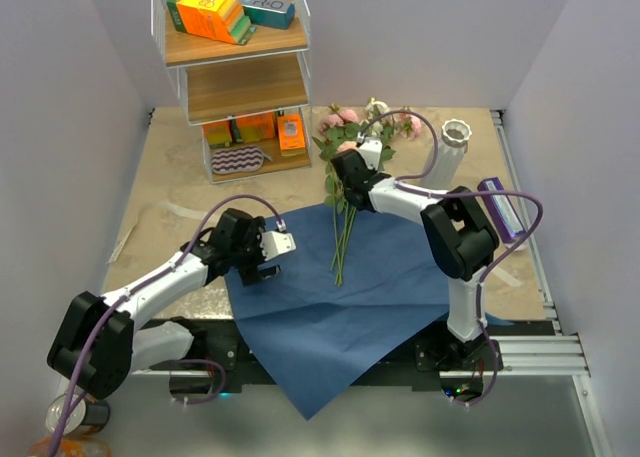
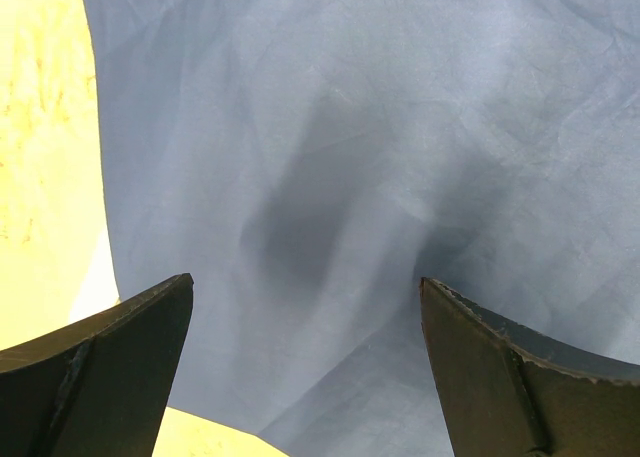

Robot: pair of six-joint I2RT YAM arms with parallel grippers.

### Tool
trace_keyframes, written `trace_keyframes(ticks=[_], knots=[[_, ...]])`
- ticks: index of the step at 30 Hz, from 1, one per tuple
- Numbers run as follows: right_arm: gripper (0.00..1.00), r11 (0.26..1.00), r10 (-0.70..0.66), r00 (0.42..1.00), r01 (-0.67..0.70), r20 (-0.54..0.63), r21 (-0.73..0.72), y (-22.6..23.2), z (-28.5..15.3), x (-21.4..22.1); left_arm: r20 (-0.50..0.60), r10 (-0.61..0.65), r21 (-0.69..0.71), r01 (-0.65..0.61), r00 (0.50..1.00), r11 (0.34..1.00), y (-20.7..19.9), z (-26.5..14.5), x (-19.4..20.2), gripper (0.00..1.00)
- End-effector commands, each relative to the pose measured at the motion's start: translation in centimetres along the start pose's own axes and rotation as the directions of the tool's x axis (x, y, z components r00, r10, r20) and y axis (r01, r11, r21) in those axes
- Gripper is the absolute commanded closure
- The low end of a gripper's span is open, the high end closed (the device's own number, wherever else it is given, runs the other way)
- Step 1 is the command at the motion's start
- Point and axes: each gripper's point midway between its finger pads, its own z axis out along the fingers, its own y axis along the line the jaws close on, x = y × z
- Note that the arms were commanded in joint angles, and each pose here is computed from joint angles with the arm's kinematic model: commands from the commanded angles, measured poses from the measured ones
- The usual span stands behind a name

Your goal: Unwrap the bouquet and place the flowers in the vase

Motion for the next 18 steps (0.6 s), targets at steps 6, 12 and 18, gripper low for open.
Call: trace_keyframes(ticks=[6,12,18], knots=[[0.73,1.000,-0.015,1.000,0.015,-0.027,0.002,0.3,0.9,0.9,0.033,0.012,-0.011,-0.011,0.999,1.000,0.3,-0.4,-0.6,0.00],[0.88,1.000,-0.001,0.999,0.002,-0.041,0.013,-0.6,0.8,2.3,0.026,0.005,-0.005,-0.005,1.000,1.000,0.0,-0.2,-0.3,0.00],[0.93,1.000,0.013,1.000,-0.013,-0.020,-0.001,-0.9,-0.2,1.3,0.019,-0.008,0.007,0.007,1.000,1.000,-0.3,0.2,0.1,0.00]])
